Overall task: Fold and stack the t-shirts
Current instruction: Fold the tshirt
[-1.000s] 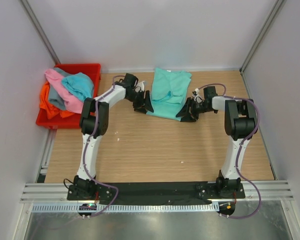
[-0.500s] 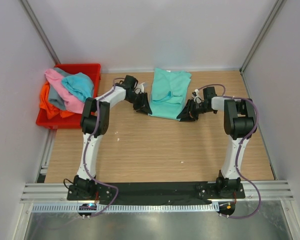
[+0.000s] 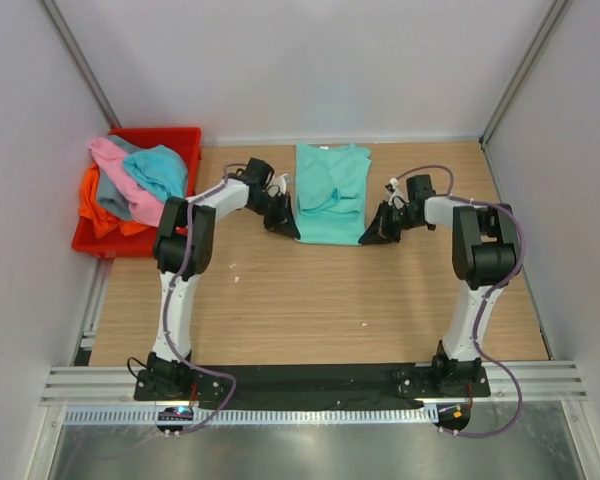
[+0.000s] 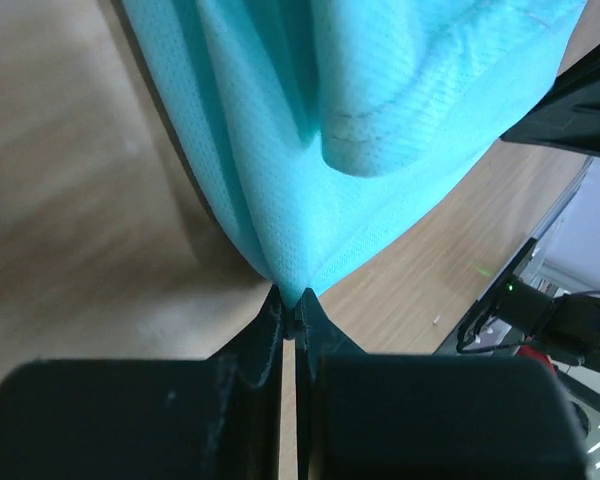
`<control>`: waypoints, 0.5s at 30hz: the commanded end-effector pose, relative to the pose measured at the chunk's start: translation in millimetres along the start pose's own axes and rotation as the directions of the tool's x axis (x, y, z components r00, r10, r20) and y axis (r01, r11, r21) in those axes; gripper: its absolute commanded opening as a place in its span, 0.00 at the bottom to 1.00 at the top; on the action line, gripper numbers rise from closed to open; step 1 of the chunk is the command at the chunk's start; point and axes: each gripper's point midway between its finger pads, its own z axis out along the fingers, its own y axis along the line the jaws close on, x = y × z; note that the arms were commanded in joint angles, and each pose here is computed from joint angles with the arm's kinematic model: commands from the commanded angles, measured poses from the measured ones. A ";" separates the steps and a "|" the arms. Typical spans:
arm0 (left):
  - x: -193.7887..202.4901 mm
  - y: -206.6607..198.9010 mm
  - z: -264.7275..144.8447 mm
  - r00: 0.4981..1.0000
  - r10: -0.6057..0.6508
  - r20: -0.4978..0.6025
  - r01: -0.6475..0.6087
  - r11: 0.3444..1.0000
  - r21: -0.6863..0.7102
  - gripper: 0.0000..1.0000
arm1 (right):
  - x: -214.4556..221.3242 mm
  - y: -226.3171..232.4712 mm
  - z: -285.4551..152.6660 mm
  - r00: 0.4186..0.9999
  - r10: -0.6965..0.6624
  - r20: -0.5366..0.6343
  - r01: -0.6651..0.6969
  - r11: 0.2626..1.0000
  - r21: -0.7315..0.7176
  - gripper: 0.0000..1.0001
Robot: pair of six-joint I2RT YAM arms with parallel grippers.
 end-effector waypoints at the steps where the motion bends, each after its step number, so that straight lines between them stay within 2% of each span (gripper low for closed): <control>1: -5.5 -44.8 -52.0 0.991 0.106 0.087 -0.106 0.994 -0.002 0.00 | -10.5 22.1 -32.4 0.985 -0.146 0.088 0.143 0.989 0.039 0.02; 5: 3.1 -77.5 -87.5 0.977 0.161 0.139 -0.164 0.986 0.014 0.00 | -11.5 68.5 -76.3 0.953 -0.256 0.163 0.258 0.966 0.012 0.01; 10: 20.2 -113.9 -125.9 0.956 0.237 0.173 -0.242 0.970 0.009 0.00 | -1.8 107.8 -112.4 0.930 -0.314 0.191 0.323 0.946 -0.020 0.02; 15: 35.9 -119.7 -125.2 0.946 0.275 0.173 -0.277 0.961 -0.016 0.00 | 7.4 113.1 -120.6 0.924 -0.322 0.207 0.333 0.943 -0.021 0.01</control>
